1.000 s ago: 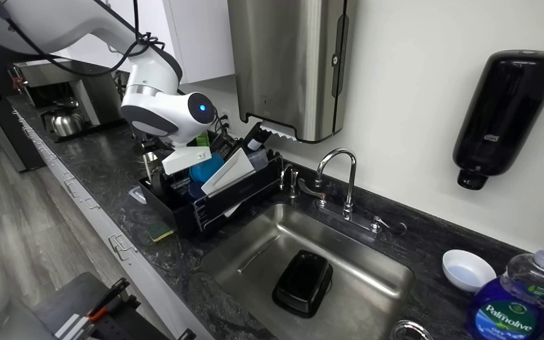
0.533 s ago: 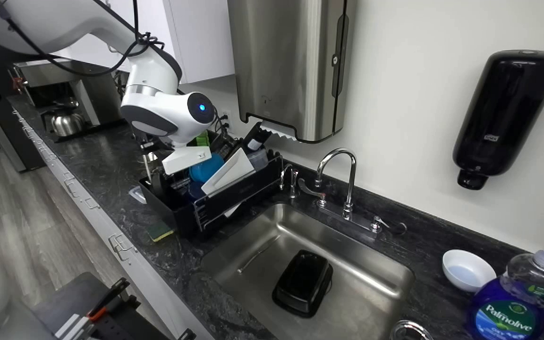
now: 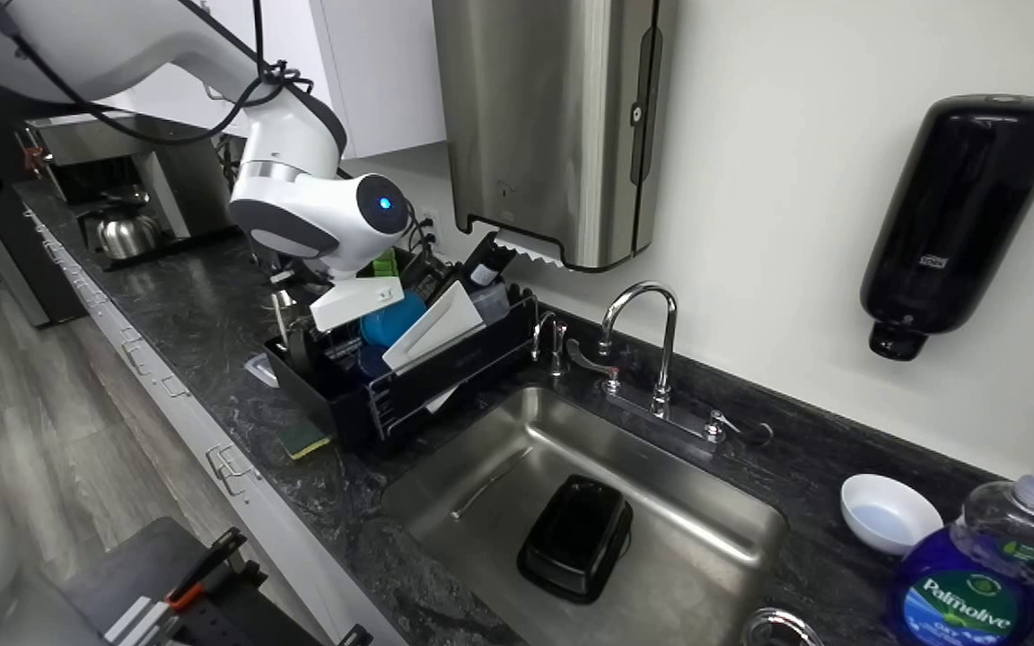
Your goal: Pick up the blue cup from the dish rack and put it in the sink.
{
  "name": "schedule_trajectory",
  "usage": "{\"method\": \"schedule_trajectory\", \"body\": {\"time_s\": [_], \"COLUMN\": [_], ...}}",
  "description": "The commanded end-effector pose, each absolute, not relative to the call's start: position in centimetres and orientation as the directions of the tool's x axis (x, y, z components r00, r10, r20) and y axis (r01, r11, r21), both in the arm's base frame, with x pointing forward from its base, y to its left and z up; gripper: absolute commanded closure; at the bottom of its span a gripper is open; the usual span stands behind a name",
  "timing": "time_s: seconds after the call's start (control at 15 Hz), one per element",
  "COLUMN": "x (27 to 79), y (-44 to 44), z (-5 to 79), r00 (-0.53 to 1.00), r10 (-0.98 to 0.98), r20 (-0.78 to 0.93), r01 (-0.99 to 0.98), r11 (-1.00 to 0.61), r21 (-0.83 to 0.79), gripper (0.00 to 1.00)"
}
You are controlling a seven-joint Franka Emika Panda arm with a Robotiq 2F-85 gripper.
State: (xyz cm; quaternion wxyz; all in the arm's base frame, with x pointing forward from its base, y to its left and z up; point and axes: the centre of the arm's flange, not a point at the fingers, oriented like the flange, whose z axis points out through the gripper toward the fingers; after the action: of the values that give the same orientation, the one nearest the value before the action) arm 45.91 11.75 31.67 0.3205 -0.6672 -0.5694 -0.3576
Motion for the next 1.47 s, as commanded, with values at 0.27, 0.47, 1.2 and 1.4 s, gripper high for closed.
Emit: {"method": "schedule_trajectory", "body": {"time_s": [0.27,0.47,1.2,1.4], "x": [46.2,45.8,44.8,44.6], "y": [11.9,11.9,12.2,11.7], "z": [31.3,31.7,32.6,33.4], "r00": [0.057,0.045,0.016,0.007], "r10": [0.538,0.539,0.556,0.59], "r20": [0.841,0.841,0.831,0.807], "r01": [0.99,0.991,0.994,0.992], "r11": [-0.14,-0.128,-0.1,-0.106], "r21": [0.022,0.03,0.048,0.069], "gripper": [0.98,0.98,0.98,0.98]}}
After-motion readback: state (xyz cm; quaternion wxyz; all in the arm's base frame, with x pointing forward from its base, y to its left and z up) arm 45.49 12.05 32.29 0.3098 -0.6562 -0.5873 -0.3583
